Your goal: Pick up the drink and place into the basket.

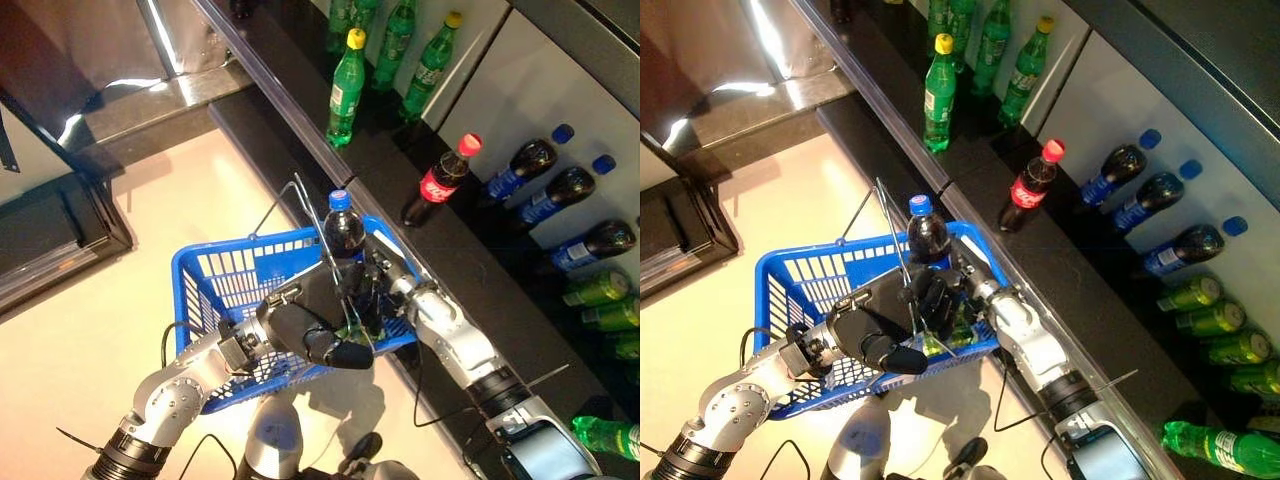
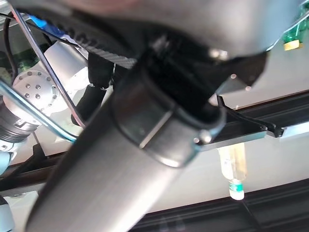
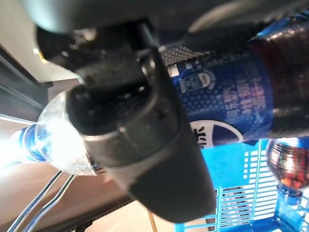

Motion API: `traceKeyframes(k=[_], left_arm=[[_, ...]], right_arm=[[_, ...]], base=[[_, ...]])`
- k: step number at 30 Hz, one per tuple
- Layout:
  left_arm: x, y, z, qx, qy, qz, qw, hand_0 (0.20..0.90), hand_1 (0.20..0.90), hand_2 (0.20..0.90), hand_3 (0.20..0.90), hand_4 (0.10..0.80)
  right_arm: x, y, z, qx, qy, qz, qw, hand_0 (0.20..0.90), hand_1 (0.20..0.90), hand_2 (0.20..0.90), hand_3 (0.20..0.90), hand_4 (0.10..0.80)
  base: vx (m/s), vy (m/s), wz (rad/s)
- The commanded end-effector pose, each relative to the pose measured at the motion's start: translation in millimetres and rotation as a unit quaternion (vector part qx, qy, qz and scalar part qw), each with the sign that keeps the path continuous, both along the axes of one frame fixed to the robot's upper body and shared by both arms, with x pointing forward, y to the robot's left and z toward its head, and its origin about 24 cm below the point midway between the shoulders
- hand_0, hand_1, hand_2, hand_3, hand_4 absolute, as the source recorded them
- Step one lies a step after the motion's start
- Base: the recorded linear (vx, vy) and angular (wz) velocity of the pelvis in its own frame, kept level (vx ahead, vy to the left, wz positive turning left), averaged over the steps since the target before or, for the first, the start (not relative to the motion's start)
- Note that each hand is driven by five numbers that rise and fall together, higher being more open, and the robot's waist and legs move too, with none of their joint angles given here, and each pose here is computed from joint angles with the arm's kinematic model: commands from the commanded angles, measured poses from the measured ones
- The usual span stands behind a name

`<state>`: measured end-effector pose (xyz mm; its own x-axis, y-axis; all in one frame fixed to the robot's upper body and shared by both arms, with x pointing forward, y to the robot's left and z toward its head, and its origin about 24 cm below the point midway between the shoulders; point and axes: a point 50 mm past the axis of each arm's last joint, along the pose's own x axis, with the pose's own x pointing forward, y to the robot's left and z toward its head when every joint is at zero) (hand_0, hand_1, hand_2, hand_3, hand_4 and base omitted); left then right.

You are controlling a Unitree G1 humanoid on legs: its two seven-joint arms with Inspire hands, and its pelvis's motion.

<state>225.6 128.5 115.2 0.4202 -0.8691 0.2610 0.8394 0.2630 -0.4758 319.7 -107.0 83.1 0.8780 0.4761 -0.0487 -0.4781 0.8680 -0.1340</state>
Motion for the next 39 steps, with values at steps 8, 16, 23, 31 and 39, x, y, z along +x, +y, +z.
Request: traceKeyframes(k=[8,16,23,31,39], left_arm=[[-38,-44,81,-0.267,-0.197,-0.197,0.922,0.3,0.3,0.3,0.2,0.1],[-39,-47,82,-0.261,-0.203,-0.206,0.921,0.3,0.3,0.3,0.2,0.1],[-40,-50,83,-0.257,-0.205,-0.215,0.92,0.3,0.3,0.3,0.2,0.1],[-43,-58,84,-0.258,-0.202,-0.24,0.914,0.3,0.3,0.3,0.2,0.1],[-46,-65,86,-0.263,-0.201,-0.256,0.908,0.3,0.3,0.3,0.2,0.1]], right_arm=[[-11,32,29,-0.122,-0.118,0.159,0.972,0.3,0.3,0.3,0.2,0.1],[-13,40,36,-0.246,-0.154,0.226,0.93,0.3,0.3,0.3,0.2,0.1],[-15,48,39,-0.291,-0.164,0.266,0.904,0.3,0.3,0.3,0.2,0.1],[-15,71,38,-0.322,-0.158,0.31,0.881,0.3,0.3,0.3,0.2,0.1],[-17,93,27,-0.318,-0.134,0.333,0.877,0.3,0.3,0.3,0.2,0.1]], base=[[0.0,0.0,0.0],[0.0,0.0,0.0],[0.0,0.0,0.0],[0.0,0.0,0.0],[0.004,0.012,0.03]])
